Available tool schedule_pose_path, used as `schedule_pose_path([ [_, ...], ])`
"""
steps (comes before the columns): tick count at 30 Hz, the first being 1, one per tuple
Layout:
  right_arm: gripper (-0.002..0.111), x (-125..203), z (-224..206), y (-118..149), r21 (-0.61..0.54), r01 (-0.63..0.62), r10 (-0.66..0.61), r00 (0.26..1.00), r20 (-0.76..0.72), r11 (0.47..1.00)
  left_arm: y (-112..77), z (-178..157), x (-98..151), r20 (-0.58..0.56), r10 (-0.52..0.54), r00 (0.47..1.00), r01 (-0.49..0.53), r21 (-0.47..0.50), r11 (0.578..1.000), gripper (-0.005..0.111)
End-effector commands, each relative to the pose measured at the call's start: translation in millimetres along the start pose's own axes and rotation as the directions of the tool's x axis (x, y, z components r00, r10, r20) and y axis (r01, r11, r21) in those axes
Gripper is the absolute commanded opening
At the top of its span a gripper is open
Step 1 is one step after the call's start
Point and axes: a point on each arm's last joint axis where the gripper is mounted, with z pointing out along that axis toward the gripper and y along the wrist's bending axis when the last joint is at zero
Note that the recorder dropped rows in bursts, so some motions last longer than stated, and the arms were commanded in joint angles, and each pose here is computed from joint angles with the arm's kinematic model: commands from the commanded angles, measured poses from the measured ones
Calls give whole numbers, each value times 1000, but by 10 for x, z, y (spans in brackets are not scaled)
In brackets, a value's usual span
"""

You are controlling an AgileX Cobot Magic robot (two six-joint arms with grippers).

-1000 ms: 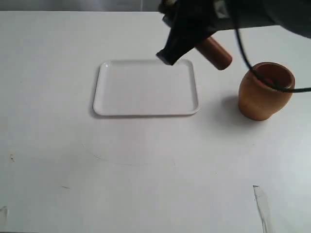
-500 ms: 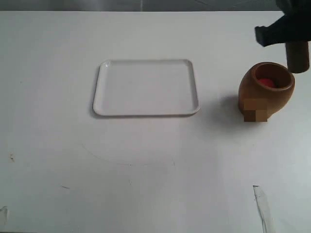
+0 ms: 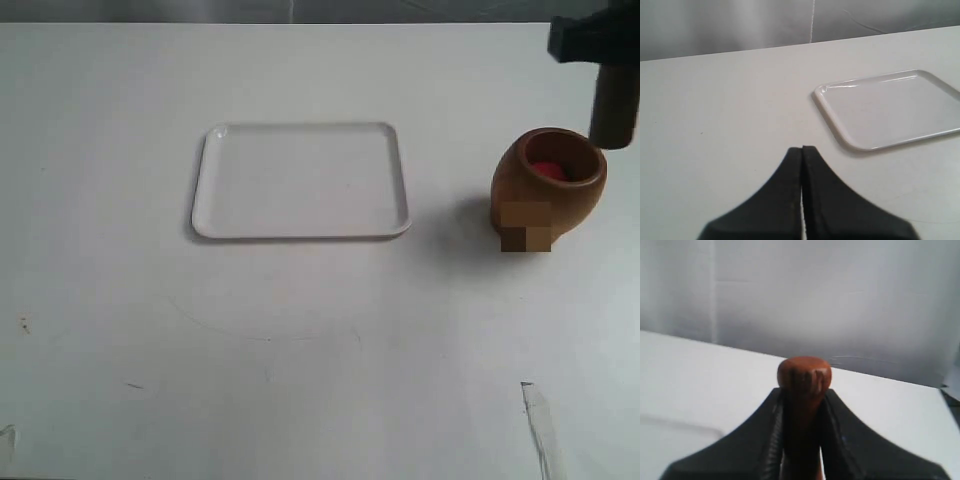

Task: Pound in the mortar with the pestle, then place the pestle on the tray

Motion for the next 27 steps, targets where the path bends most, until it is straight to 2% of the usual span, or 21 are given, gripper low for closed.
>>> schedule_pose_path([
  [1, 0, 9, -71, 306, -353, 75, -82, 997, -2, 932, -6, 0, -4, 7, -12, 1000, 12, 8, 1000, 0],
  [3, 0, 32, -154, 471, -535, 36, -60, 998, -28, 844, -6, 0, -4, 7, -12, 1000, 12, 8, 1000, 0],
  [4, 0, 42, -204, 541, -610, -23, -23, 997, -67, 792, -6, 0, -4, 7, -12, 1000, 12, 8, 1000, 0],
  [6, 0, 54, -282, 629, -697, -118, 27, 990, -141, 708, -6, 0, -4, 7, -12, 1000, 12, 8, 1000, 0],
  [8, 0, 66, -318, 662, -721, -189, 62, 978, -199, 667, -6, 0, -4, 7, -12, 1000, 12, 8, 1000, 0],
  [12, 0, 138, -316, 663, -683, -314, 135, 943, -303, 659, -6, 0, -4, 7, -12, 1000, 12, 8, 1000, 0],
  [14, 0, 184, -338, 682, -679, -373, 157, 920, -359, 633, -6, 0, -4, 7, -12, 1000, 12, 8, 1000, 0],
  [17, 0, 228, -438, 754, -723, -439, 132, 888, -441, 533, -6, 0, -4, 7, -12, 1000, 12, 8, 1000, 0],
  [18, 0, 245, -503, 791, -757, -451, 97, 880, -464, 473, -6, 0, -4, 7, -12, 1000, 12, 8, 1000, 0],
  [20, 0, 273, -562, 819, -780, -465, 63, 872, -486, 419, -6, 0, -4, 7, -12, 1000, 12, 8, 1000, 0],
  [22, 0, 371, -572, 821, -767, -482, 51, 858, -511, 422, -6, 0, -4, 7, -12, 1000, 12, 8, 1000, 0],
  [24, 0, 516, -540, 798, -726, -496, 62, 842, -535, 476, -6, 0, -4, 7, -12, 1000, 12, 8, 1000, 0],
  [27, 0, 673, -373, 668, -596, -449, 135, 858, -496, 665, -6, 0, -4, 7, -12, 1000, 12, 8, 1000, 0],
])
